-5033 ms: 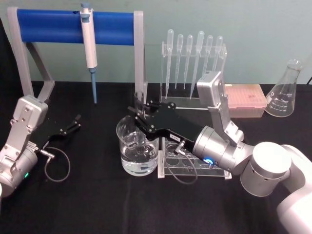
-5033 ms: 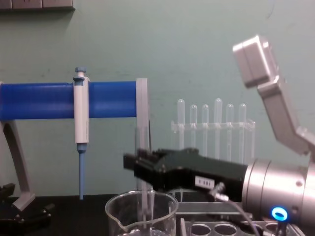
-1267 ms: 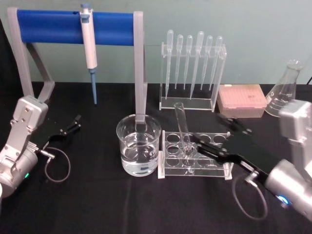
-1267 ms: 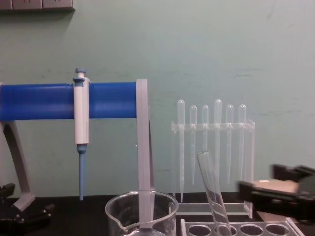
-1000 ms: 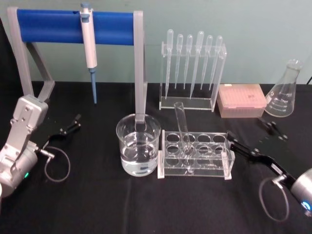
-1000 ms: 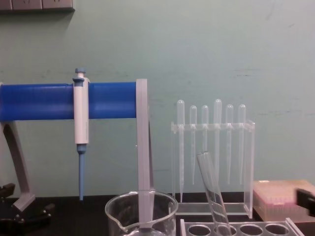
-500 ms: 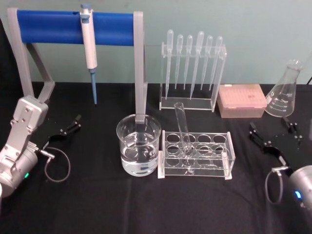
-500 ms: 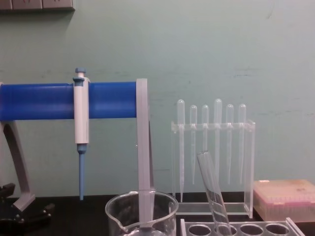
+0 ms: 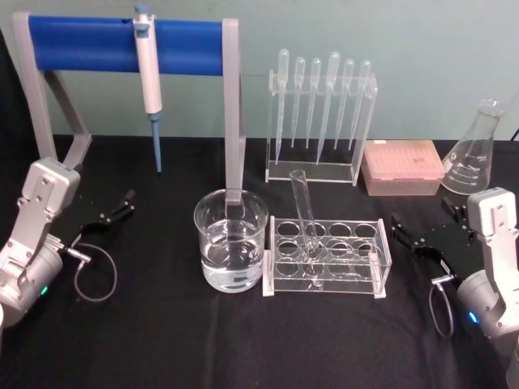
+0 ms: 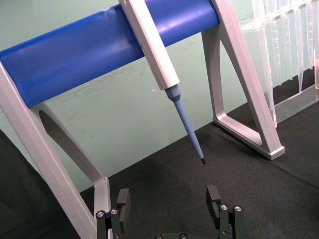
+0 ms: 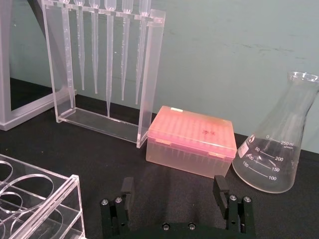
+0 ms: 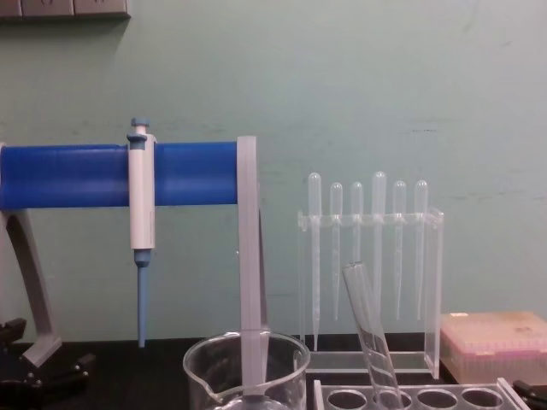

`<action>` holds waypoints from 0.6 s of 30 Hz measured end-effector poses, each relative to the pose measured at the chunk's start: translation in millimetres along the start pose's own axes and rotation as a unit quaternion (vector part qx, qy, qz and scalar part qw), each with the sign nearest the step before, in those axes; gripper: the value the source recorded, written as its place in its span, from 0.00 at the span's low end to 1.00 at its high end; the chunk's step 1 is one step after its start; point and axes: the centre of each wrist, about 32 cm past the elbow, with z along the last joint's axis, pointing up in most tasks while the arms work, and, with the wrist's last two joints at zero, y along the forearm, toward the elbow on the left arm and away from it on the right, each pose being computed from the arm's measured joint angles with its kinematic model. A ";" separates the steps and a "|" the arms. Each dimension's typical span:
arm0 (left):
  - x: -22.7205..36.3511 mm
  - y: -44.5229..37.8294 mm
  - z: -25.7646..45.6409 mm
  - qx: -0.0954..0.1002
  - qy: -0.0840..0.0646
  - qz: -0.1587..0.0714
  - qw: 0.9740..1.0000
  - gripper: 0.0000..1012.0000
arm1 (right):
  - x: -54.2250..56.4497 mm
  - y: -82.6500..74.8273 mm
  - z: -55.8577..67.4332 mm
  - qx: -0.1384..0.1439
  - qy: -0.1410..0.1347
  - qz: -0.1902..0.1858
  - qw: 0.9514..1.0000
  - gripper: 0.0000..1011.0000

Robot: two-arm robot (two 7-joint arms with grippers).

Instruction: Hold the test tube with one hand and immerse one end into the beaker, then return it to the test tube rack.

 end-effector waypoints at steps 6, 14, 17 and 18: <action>0.0 0.0 0.0 0.000 0.000 0.000 1.000 0.99 | 0.1 0.0 -0.2 0.001 0.004 -0.001 1.000 0.99; 0.0 0.0 0.0 0.000 0.000 0.000 1.000 0.99 | 0.2 0.0 -0.5 0.002 0.007 -0.001 1.000 0.99; 0.0 0.0 0.0 0.000 0.000 0.000 1.000 0.99 | 0.3 0.0 -0.5 0.002 0.008 -0.001 1.000 0.99; 0.0 0.0 0.0 0.000 0.000 0.000 1.000 0.99 | 0.3 0.0 -0.5 0.002 0.008 -0.001 1.000 0.99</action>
